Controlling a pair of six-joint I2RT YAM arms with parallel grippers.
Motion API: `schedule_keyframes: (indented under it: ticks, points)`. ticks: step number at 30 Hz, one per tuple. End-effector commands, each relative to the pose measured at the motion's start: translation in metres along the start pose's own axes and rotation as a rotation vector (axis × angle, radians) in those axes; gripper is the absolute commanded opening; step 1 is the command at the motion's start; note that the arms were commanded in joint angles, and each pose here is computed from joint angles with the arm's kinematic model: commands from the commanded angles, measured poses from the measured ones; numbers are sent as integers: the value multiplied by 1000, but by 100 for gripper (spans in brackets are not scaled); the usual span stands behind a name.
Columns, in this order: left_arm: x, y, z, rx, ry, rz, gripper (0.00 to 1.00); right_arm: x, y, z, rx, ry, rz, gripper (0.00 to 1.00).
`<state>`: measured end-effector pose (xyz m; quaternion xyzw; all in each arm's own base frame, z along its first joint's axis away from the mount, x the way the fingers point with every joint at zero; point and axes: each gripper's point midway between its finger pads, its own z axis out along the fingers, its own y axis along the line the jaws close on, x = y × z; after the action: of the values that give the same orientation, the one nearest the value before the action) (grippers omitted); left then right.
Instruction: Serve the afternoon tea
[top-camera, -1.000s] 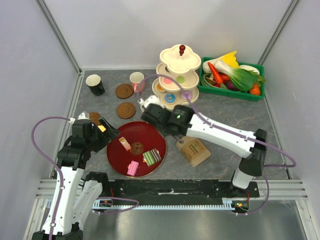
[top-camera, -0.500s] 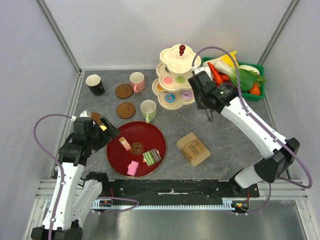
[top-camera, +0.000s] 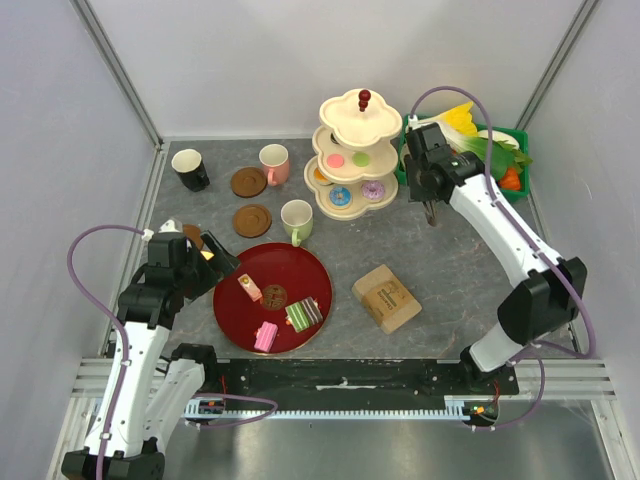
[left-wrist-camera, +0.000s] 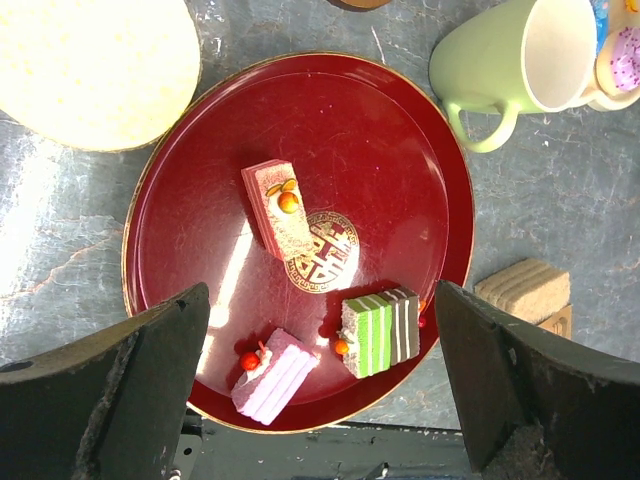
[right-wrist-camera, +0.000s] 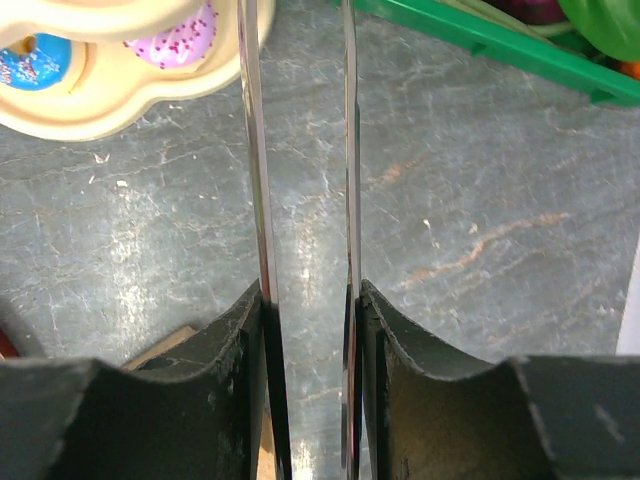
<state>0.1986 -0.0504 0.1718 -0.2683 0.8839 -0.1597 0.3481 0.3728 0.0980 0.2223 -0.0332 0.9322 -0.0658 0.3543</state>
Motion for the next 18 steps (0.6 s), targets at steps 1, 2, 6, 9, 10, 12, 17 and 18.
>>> schedule_keyframes:
  ticks: [1, 2, 6, 9, 10, 12, 17, 18]
  points:
    - [-19, -11, -7, 33, -66, 43, 99, -40, 18, 7, -69, -89, -7, 40]
    - [-19, -10, -7, 32, -64, 46, 99, -42, 21, 10, -75, -84, -14, 40]
    - [-20, -9, -8, 24, -67, 47, 99, -51, 28, 22, -82, -76, -27, 40]
    - [-21, -9, -8, 21, -71, 46, 99, -57, 35, 28, -105, -80, -39, 40]
    - [-21, -9, -9, 22, -73, 46, 99, -59, 38, 30, -110, -85, -43, 40]
    - [-21, -10, -9, 23, -73, 47, 99, -62, 40, 35, -111, -86, -53, 40]
    - [-21, -10, -7, 17, -65, 43, 99, -63, 47, 46, -126, -79, -70, 40]
    - [-21, -9, -7, 17, -67, 42, 99, -63, 48, 48, -130, -80, -70, 40]
